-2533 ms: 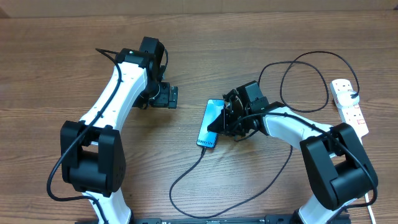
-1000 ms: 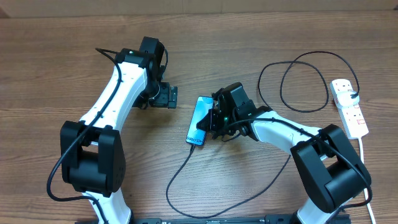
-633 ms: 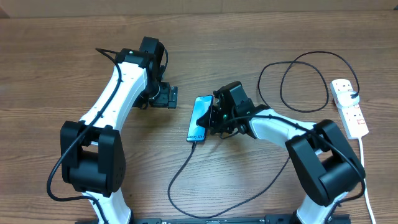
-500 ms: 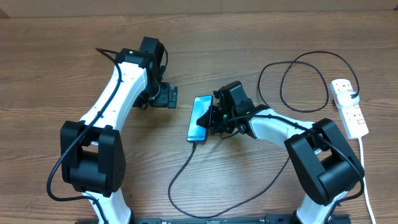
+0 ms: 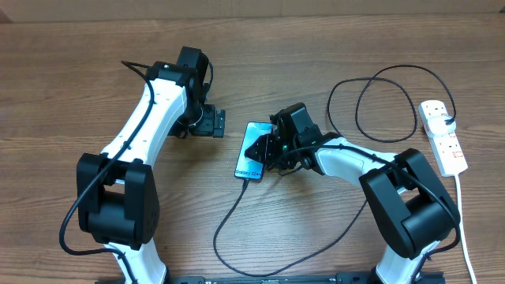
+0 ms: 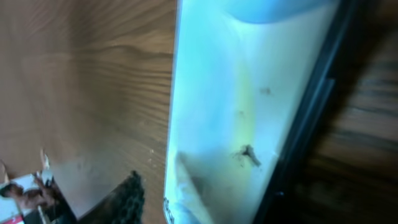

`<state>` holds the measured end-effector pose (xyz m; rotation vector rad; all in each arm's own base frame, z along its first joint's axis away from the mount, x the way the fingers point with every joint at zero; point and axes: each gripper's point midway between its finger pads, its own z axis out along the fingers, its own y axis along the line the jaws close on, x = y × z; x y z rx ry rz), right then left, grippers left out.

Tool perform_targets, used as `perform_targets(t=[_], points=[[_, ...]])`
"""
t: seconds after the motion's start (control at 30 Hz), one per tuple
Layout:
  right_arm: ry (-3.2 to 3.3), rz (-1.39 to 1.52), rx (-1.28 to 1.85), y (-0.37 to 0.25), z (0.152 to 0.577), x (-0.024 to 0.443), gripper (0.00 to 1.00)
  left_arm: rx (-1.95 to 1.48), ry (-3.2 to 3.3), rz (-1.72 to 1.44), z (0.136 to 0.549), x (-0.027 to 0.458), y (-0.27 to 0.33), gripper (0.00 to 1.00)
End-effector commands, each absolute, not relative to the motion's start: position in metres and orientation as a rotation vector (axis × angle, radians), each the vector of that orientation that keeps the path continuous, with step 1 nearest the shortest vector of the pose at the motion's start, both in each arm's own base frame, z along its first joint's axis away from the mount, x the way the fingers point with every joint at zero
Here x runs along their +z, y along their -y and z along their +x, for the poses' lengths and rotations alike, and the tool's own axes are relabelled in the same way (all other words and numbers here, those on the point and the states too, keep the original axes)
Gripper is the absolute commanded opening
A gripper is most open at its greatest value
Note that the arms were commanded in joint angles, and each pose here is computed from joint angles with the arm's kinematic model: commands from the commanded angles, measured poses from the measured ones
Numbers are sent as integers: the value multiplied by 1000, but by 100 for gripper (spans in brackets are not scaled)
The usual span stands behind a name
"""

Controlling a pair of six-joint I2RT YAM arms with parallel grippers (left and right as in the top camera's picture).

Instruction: Plug charger to phone and switch on socket

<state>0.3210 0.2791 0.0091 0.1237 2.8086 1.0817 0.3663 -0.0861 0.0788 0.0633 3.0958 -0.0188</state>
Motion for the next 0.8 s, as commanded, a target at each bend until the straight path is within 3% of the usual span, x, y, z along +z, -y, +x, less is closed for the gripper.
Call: perform_targets(t=[0.0,0.13,0.77], points=[[-2874,192,901,-257,316,-23,62,-10,-3064,42,369,89,86,100],[-2865,203,864,-254,319,-25,75,-10,-3065,42,369,89,86,100],[-2853,211,845,-252,322,-25,92,-10,-3065,42,369,89,86,100]])
